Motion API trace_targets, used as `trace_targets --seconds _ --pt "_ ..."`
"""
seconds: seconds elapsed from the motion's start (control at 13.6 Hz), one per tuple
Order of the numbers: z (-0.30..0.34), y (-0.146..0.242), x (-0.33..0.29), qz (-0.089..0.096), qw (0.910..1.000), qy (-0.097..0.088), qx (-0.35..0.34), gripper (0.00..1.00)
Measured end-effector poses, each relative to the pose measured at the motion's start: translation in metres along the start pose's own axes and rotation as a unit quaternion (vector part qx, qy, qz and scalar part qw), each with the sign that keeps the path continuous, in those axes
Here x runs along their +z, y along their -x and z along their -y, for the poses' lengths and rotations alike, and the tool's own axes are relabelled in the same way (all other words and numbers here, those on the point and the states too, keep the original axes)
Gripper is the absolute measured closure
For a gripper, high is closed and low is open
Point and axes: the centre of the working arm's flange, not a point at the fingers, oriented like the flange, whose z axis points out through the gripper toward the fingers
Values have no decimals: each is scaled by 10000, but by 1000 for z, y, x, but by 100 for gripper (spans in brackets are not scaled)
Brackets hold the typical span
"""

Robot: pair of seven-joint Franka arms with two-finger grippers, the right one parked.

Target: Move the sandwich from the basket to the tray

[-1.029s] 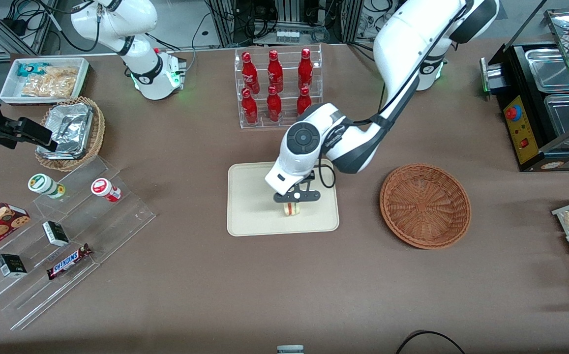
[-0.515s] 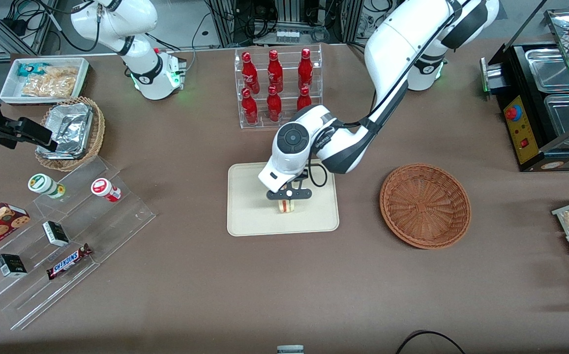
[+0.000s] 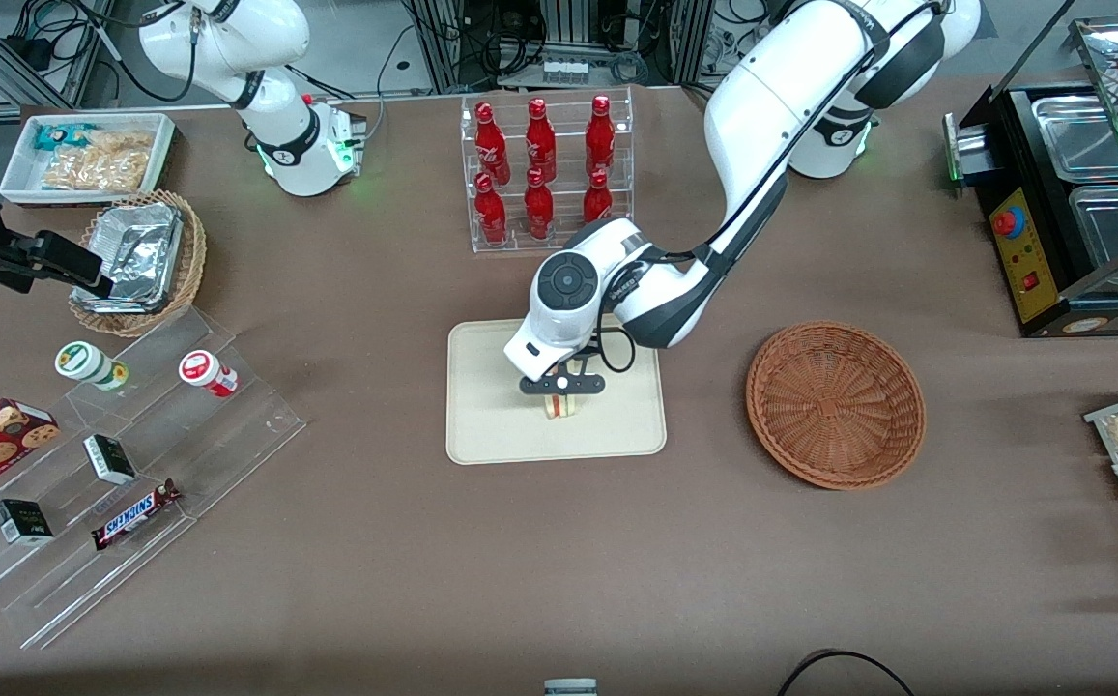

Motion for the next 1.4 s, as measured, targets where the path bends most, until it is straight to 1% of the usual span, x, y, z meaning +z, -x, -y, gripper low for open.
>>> trace_targets --seconds 0.15,0.22,0.29,0.37,0.44,0.59,0.81,0.88,0.96,1.1,1.18,1.25,1.4 --pt "-1 -1 -2 -39 10000 43 0 59" --pt "-1 -2 -3 -52 10000 47 0 51" --pt "-1 -3 -5 -74 10000 55 -4 40" --pt "-1 -5 -10 -96 9999 57 -14 31" --pt "1 -7 -19 -89 10000 10 -30 19" --pt "10 -12 -57 -81 9997 -169 -147 1" --pt "57 -24 -158 -132 9973 -529 -501 0" --pt "79 -25 -192 -135 9955 -667 -662 0" --pt "101 -26 -221 -157 9935 -763 -830 0" --pt "153 -28 -263 -261 9889 -869 -1175 0" --pt "179 -29 -275 -293 9879 -919 -1216 0" --pt "207 -29 -284 -272 9882 -947 -1174 0" --pt "265 -27 -301 -147 9903 -848 -1089 0"
